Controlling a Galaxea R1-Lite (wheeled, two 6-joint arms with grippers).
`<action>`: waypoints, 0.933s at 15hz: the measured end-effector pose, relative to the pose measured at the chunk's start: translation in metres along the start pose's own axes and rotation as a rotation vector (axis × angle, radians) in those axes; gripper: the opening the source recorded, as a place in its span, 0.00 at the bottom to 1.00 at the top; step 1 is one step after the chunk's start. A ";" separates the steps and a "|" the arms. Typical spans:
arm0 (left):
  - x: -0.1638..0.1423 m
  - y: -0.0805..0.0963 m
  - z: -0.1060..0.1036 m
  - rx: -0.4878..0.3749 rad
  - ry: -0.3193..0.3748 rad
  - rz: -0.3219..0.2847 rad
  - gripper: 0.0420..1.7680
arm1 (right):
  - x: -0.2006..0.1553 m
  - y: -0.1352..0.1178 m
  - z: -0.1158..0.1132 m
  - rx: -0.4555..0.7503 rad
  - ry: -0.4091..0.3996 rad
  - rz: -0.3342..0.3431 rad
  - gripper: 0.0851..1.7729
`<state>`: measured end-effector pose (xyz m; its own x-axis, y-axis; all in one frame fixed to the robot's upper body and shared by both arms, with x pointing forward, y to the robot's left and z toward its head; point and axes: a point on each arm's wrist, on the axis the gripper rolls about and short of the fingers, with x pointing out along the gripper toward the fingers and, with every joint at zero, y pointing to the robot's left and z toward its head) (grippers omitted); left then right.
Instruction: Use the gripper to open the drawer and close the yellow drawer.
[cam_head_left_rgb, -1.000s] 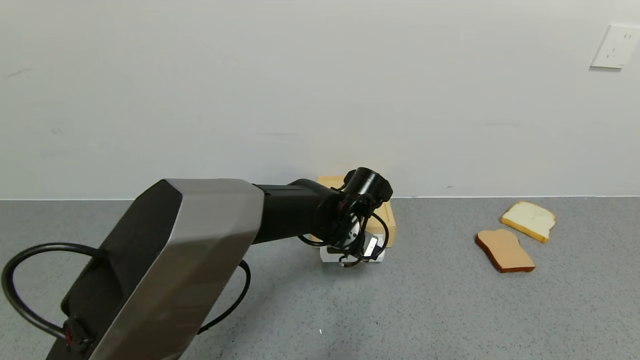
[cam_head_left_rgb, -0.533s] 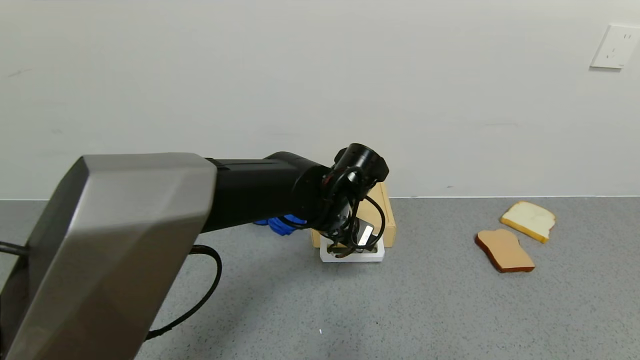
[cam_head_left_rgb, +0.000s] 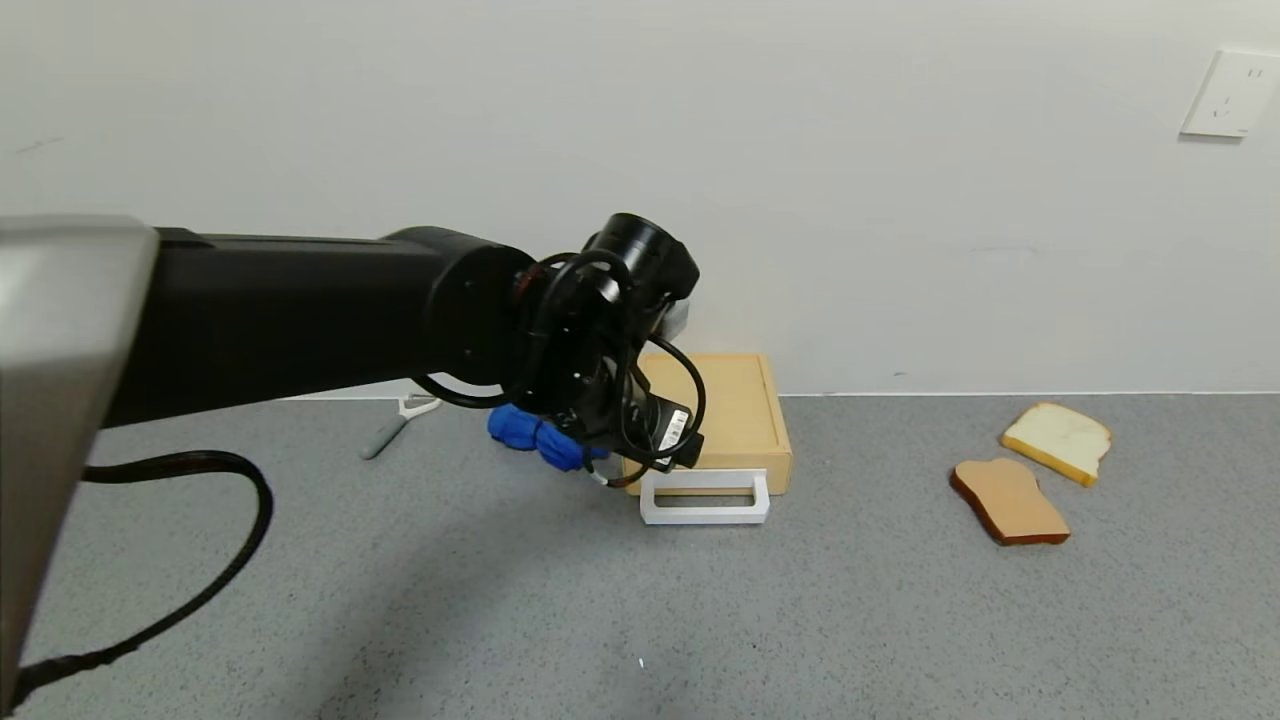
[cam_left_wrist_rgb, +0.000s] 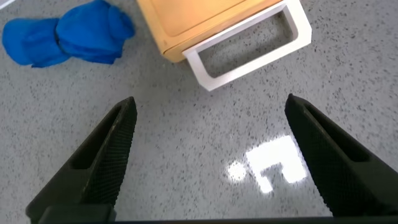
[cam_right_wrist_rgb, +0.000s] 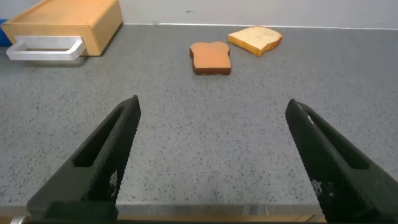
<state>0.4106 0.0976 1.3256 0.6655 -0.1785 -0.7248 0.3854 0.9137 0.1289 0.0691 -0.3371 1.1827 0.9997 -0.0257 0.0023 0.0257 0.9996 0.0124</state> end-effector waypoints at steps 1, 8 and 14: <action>-0.010 0.009 -0.002 -0.013 -0.004 -0.014 0.97 | 0.000 0.000 0.000 0.000 0.000 0.000 0.96; -0.081 0.061 -0.036 -0.110 -0.119 -0.051 0.97 | 0.000 0.000 0.000 0.000 0.000 0.001 0.96; -0.157 0.095 -0.095 -0.184 -0.215 -0.008 0.97 | 0.000 0.000 0.000 0.000 0.000 0.000 0.96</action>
<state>0.2817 0.2470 1.3871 0.7910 -0.2411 -0.5624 0.2815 0.9594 -0.0154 0.0691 -0.3371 1.1827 0.9997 -0.0253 0.0019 0.0253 0.9996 0.0124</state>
